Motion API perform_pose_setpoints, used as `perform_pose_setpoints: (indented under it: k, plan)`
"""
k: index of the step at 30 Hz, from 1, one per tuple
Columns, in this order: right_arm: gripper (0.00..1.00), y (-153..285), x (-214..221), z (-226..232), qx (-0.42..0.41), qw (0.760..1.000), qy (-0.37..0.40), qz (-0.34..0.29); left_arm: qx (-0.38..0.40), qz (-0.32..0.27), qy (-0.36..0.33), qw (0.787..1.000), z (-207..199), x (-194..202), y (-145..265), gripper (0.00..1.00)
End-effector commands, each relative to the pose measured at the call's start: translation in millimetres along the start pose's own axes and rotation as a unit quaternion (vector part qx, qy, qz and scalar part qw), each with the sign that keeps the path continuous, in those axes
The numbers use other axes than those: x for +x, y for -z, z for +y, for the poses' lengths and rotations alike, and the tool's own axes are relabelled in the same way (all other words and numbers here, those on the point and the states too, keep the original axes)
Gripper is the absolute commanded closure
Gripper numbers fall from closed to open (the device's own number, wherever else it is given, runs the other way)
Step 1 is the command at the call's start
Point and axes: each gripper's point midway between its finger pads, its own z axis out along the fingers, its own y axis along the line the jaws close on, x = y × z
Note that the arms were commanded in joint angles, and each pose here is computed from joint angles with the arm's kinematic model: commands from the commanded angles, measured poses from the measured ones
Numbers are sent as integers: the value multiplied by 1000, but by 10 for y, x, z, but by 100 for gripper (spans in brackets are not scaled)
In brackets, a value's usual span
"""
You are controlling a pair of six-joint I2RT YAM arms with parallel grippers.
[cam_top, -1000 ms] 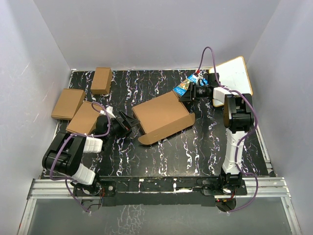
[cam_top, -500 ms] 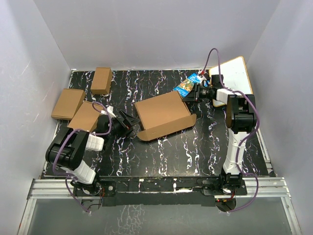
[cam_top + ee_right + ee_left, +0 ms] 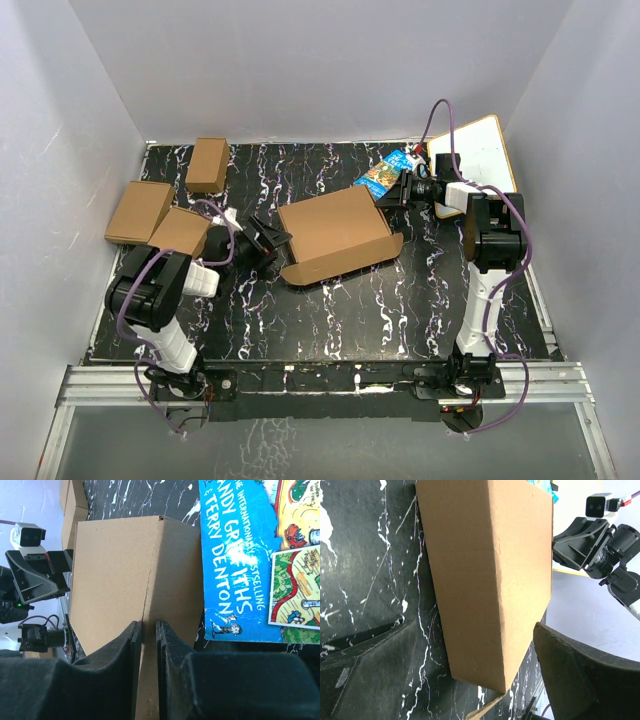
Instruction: Fold the paper box
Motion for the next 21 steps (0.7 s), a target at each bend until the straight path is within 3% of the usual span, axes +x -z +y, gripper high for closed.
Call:
perform_pose_setpoints:
  k: [1,9,21]
  plan:
    - [81,116,-61,-134,52,998,17,-20,21,-11,-11,1000,-145,-105,-109,3]
    - [83,187,52,-438,89,996,-10,-16,26,-12,-13,1000,-201,-93,-171,3]
    - [83,216,122,-541,90,995,-26,-14,53,-18,-2,998,-354,-3,-302,3]
